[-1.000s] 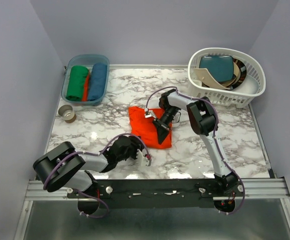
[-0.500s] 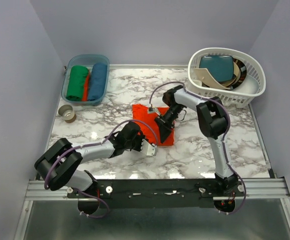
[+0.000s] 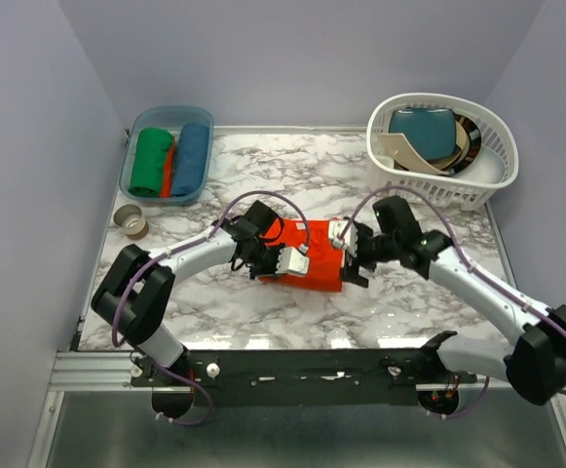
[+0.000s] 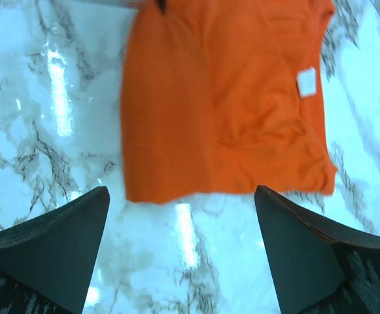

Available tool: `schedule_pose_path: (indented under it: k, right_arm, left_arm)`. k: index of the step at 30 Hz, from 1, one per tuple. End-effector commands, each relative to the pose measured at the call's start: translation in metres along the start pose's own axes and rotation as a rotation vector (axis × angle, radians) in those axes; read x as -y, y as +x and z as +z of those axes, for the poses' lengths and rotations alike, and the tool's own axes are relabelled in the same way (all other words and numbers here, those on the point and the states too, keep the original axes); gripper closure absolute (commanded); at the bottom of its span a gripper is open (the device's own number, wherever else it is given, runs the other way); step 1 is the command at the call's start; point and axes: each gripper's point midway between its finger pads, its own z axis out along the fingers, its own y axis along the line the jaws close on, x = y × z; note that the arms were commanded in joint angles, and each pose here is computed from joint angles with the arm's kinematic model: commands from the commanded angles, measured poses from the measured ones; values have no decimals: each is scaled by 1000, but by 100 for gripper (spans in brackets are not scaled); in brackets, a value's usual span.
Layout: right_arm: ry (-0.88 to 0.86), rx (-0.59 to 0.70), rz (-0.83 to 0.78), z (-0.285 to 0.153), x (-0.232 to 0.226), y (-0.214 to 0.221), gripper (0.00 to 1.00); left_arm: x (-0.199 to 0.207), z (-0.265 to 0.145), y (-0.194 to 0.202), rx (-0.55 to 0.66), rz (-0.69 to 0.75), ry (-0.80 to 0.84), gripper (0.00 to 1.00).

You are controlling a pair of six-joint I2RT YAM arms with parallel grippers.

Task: Roll the t-shirts
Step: Roll the T-shirt to the center of the board.

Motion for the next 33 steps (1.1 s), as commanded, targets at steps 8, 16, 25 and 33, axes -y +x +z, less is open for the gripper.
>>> schedule_pose_path:
  k: [8,16,25,33]
  right_arm:
    - [54,62,-265,55,-31,-9,0]
    - [-33,31,-308,80,-50,3,0]
    - [-134,-118,-258,98,-55,20,39]
    - [-132,-162,-170,85,-55,18,100]
  left_arm:
    - [19,-14,-22,158,-230,226,100]
    - [16,-16,-24,173,-248,237,100]
    - [8,-20,-25,208,-291,249,100]
    - [18,-31,-25,212,-342,341,100]
